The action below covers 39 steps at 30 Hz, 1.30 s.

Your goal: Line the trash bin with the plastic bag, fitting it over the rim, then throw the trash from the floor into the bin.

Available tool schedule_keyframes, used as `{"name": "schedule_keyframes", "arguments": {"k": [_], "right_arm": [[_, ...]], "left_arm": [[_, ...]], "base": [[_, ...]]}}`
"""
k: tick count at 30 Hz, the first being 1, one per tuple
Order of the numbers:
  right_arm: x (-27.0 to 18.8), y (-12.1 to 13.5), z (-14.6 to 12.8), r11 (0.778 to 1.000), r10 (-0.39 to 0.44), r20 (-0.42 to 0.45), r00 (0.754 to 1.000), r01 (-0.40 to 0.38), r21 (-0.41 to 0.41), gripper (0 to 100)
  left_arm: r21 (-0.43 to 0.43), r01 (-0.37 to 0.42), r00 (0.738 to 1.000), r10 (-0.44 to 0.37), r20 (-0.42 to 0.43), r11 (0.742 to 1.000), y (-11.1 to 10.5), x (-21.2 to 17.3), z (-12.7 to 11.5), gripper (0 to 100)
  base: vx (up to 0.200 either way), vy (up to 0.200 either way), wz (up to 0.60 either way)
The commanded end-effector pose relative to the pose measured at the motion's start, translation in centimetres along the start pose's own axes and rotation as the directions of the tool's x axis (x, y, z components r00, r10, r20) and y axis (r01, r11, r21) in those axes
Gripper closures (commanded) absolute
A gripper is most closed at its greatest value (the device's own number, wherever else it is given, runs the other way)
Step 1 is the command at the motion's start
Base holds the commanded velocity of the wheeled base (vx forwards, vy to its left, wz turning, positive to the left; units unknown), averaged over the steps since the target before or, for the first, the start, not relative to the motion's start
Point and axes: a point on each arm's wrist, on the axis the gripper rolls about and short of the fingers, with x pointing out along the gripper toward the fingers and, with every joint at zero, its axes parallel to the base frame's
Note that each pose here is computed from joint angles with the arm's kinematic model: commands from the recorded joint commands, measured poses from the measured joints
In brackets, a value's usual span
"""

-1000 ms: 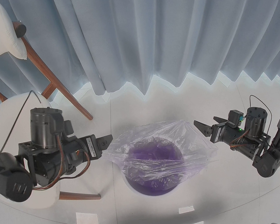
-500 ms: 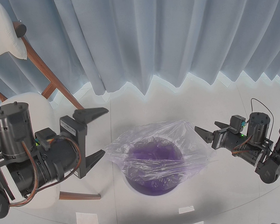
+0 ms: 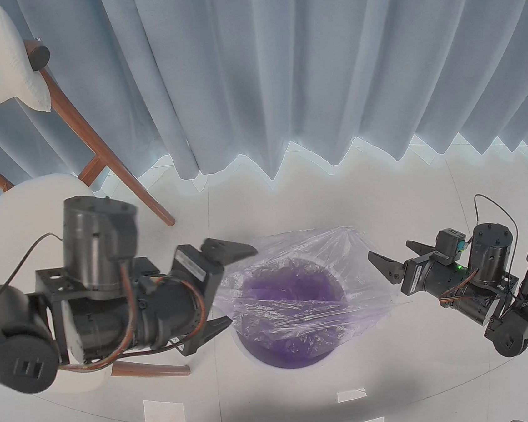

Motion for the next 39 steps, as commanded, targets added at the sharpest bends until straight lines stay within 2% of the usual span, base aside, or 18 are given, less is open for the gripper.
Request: {"name": "schedule_keyframes", "arguments": {"k": [1,3,5,10,14,16,22,27,30,39], "right_arm": [[-0.4,0.2,-0.3,1.000,-0.014,-0.001,1.000,0.014,0.004,0],[-0.4,0.3,-0.3,1.000,-0.017,0.006,1.000,0.017,0.004,0],[-0.6,0.2,-0.4,1.000,-0.018,0.009,1.000,0.018,0.004,0],[-0.8,0.2,-0.4,1.000,-0.017,0.015,1.000,0.017,0.000,0],[-0.8,0.3,-0.4,1.000,-0.016,0.017,1.000,0.016,-0.001,0],[-0.8,0.4,-0.5,1.000,-0.010,0.012,1.000,0.010,-0.001,0],[-0.9,0.8,-0.7,1.000,0.003,0.004,1.000,-0.003,-0.001,0],[-1.0,0.8,-0.8,1.000,0.000,-0.005,1.000,0.000,-0.001,0],[-1.4,1.0,-1.2,1.000,0.008,-0.026,1.000,-0.008,-0.001,0],[-1.4,1.2,-1.3,1.000,0.006,-0.025,1.000,-0.006,-0.003,0]], "left_arm": [[0.193,-0.246,0.954,0.272,-0.124,0.950,-0.8,7.6,-1.5,0],[0.203,-0.283,0.940,0.313,-0.137,0.937,-0.5,8.2,-1.7,0],[0.212,-0.337,0.916,0.371,-0.151,0.917,0.8,9.9,-2.2,0],[0.193,-0.395,0.894,0.424,-0.142,0.898,2.4,12.7,-1.4,0],[0.171,-0.410,0.893,0.433,-0.125,0.896,2.8,14.0,-0.5,0],[0.148,-0.397,0.904,0.414,-0.109,0.906,2.2,14.6,0.7,0],[0.124,-0.372,0.920,0.383,-0.080,0.920,1.4,15.8,1.9,0],[0.124,-0.386,0.914,0.397,-0.079,0.914,1.8,16.5,1.9,0],[0.125,-0.425,0.895,0.437,-0.091,0.896,2.8,17.0,1.7,0],[0.117,-0.447,0.884,0.458,-0.090,0.887,3.4,17.7,2.0,0]], "base": [[0.000,0.000,0.00],[0.000,0.000,0.00],[0.000,0.000,0.00],[0.000,0.000,0.00],[0.000,0.000,0.00],[0.000,0.000,0.00],[0.000,0.000,0.00],[0.000,0.000,0.00],[0.000,0.000,0.00],[0.000,0.000,0.00]]}}
